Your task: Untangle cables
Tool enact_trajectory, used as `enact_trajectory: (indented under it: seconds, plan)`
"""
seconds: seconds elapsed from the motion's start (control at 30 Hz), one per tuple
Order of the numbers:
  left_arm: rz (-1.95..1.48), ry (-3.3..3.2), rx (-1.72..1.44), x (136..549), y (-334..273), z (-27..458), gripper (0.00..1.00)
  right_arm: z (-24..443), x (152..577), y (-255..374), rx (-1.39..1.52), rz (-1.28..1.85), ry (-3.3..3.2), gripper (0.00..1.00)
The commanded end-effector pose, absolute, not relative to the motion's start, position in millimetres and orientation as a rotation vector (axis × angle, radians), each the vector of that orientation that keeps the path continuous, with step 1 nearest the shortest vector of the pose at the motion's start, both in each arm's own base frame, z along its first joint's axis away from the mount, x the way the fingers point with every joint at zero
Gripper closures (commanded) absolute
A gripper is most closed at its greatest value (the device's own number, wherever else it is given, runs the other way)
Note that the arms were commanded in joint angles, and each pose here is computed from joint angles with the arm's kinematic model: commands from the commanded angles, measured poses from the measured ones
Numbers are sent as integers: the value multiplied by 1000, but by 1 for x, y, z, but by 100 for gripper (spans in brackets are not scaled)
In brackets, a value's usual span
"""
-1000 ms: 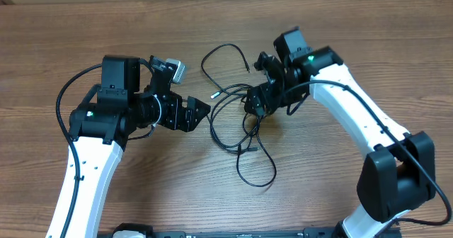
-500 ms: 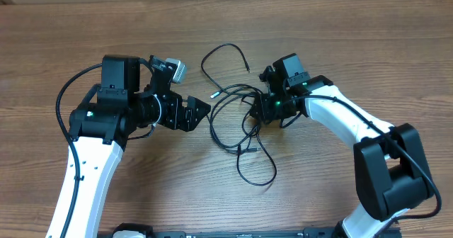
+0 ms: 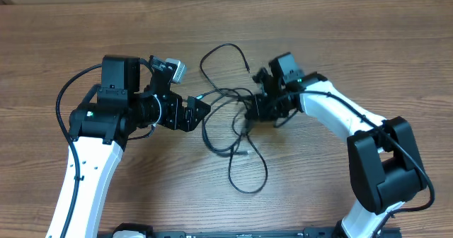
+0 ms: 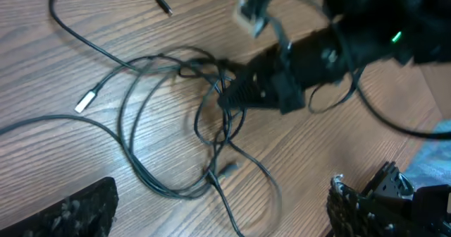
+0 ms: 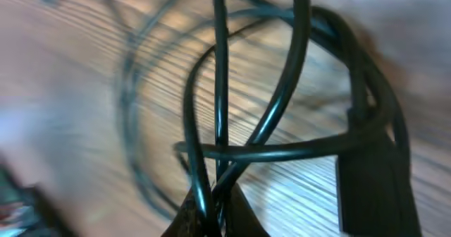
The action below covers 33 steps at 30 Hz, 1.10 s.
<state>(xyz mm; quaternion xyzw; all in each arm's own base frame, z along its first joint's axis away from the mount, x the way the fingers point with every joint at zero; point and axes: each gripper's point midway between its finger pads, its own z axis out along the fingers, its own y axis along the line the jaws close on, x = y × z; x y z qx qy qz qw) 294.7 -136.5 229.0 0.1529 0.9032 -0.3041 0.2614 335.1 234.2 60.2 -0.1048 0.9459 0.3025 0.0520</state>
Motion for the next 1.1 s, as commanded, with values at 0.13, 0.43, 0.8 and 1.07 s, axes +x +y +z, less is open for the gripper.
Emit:
enact_trajectory:
  seconds: [0.13,0.43,0.8,1.07]
  plan:
    - [-843,2441,402,296,-139,233,6,160,370,263,-472,1035,2678,96]
    - [-830,2445,399,297,-138,232,6,229,373,261,-475,994,2647,96]
    - [-867,2533,400,307,-143,202,7,305,362,267,-528,1090,2526,96]
    - [-911,2623,413,312,-163,172,28,337,349,277,-590,1224,2447,96]
